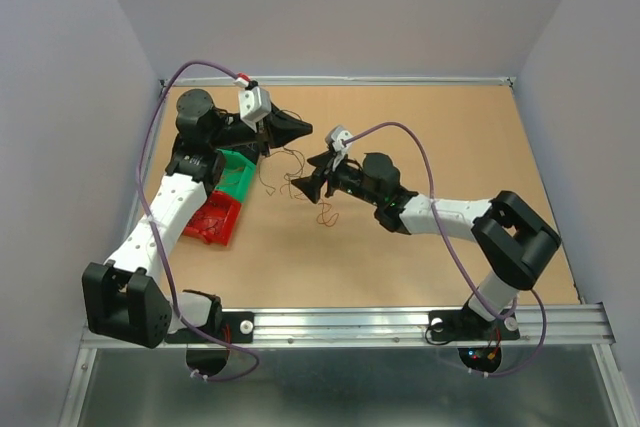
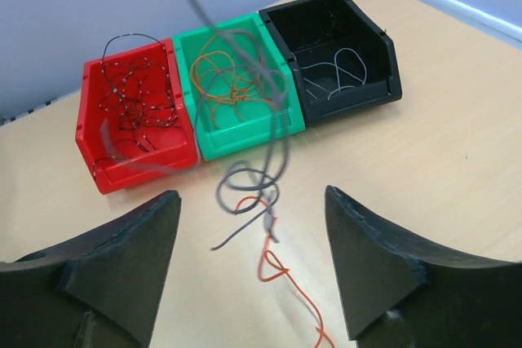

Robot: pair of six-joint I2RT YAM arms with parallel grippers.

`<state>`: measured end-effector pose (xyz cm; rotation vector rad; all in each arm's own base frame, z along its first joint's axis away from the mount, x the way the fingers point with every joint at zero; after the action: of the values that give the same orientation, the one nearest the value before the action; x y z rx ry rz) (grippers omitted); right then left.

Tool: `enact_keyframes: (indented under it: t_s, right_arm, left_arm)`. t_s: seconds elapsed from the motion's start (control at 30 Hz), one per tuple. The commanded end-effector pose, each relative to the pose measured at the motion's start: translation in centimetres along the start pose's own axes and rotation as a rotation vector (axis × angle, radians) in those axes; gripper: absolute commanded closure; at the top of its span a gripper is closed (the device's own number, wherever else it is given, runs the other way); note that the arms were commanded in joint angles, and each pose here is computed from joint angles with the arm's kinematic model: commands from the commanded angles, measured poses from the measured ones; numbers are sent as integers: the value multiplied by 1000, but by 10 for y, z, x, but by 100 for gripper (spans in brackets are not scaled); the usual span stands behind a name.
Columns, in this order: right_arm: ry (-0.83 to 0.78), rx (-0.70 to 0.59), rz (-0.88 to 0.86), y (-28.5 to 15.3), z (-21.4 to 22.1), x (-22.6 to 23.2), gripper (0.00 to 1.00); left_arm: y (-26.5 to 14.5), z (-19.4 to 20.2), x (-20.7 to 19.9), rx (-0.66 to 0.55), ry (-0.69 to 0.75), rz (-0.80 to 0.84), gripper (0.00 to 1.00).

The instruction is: Untangle the cables

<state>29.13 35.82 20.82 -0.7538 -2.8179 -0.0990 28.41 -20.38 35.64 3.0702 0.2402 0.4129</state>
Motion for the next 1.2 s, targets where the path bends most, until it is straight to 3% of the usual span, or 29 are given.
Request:
enact_keyframes:
  t_s: [0.0, 0.3, 0.43, 0.47, 0.5, 0.7, 0.8, 1.17]
  right_arm:
    - [-58, -147, -18, 19, -37, 3, 27]
    - [15, -95, -124, 26, 17, 7, 33]
    - [37, -66, -111, 23, 35, 4, 75]
    - [40, -62, -110, 20, 38, 4, 92]
    - [46, -61, -100, 18, 40, 2, 99]
    - [59, -33, -35, -43, 72, 2, 99]
    - [84, -48, 9, -84, 84, 4, 99]
    - [157, -94, 264, -151, 91, -15, 99]
  left_arm:
    - [-5, -52, -6, -65, 70, -18, 100]
    - [-5, -102, 11, -137, 93, -113, 100]
    - [-6, -119, 24, -156, 114, -170, 100]
    - [-9, -123, 31, -161, 117, -209, 100]
    - [-10, -122, 35, -159, 112, -228, 100]
    - [-33, -117, 92, -153, 64, -457, 100]
    - [-64, -116, 131, -138, 61, -562, 100]
    - [-117, -66, 205, -50, 53, -709, 100]
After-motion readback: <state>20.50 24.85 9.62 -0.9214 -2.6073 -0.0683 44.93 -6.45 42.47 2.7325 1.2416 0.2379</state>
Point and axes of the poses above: each gripper's point midway between its finger pads, its own y axis out along the fingers, its own x axis along the line the jaws close on, z = x × y, the point moved 4 cm from there along -y, back along the fingers, and after that the axes turned 6 degrees about y, right-handed, at the moved point
